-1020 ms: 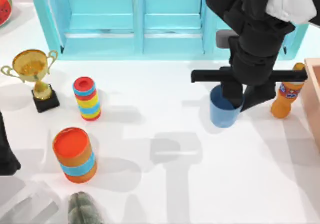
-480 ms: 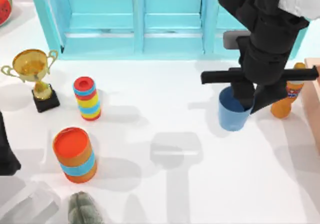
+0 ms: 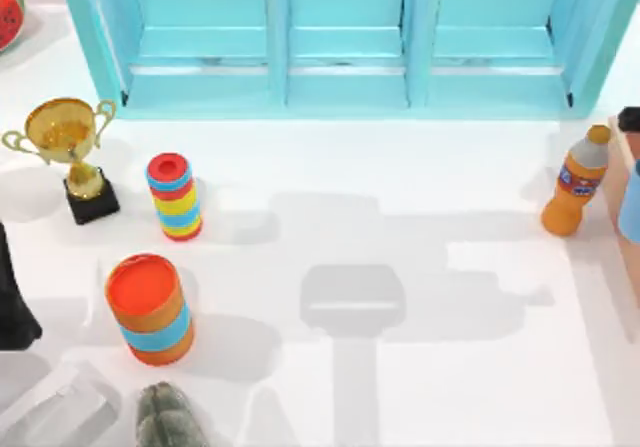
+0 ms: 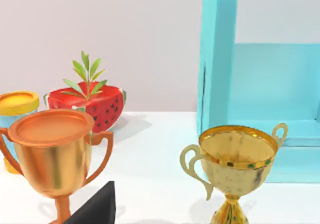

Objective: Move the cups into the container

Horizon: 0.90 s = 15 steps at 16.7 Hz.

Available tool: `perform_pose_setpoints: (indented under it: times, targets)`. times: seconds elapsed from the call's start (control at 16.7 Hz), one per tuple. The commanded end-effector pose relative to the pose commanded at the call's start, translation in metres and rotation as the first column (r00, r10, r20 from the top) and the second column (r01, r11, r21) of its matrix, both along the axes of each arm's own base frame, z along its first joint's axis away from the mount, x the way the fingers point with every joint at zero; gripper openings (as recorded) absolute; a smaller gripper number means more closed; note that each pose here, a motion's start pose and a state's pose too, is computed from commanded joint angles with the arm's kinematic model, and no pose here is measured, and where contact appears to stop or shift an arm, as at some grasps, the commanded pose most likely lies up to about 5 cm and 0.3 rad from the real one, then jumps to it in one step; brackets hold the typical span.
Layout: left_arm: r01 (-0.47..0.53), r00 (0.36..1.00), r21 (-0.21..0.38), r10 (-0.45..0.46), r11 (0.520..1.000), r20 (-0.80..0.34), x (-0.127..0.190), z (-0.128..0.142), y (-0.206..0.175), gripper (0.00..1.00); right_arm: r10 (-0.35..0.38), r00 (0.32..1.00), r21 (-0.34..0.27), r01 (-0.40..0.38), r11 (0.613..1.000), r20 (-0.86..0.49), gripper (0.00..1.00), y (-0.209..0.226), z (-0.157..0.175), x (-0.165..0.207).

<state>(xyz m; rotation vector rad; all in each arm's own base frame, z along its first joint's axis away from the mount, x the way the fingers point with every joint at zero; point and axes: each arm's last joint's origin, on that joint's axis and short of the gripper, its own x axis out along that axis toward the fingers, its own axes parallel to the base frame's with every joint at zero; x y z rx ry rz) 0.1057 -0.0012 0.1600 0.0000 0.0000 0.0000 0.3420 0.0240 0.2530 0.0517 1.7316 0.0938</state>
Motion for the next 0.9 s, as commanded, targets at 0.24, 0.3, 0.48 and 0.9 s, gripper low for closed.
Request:
perform_pose_setpoints:
  times: [0.24, 0.3, 0.48, 0.9]
  targets:
    - [0.0, 1.0, 0.0, 0.0, 1.0, 0.0, 0.0, 0.0, 0.0, 1.0, -0.04, 0.996, 0.001, 0.041, 0.999, 0.075, 0.0, -0.103, 0.012, -0.011]
    - [0.0, 1.0, 0.0, 0.0, 1.0, 0.0, 0.0, 0.0, 0.0, 1.0, -0.04, 0.994, -0.011, 0.042, 0.999, 0.101, 0.0, -0.121, 0.015, -0.015]
    - [0.0, 1.0, 0.0, 0.0, 1.0, 0.0, 0.0, 0.0, 0.0, 1.0, -0.035, 0.986, -0.05, 0.043, 0.998, 0.163, 0.0, -0.155, 0.024, -0.025]
    - [0.0, 1.0, 0.0, 0.0, 1.0, 0.0, 0.0, 0.0, 0.0, 1.0, -0.02, 0.986, -0.057, 0.03, 0.998, 0.166, 0.0, -0.157, 0.019, -0.024]
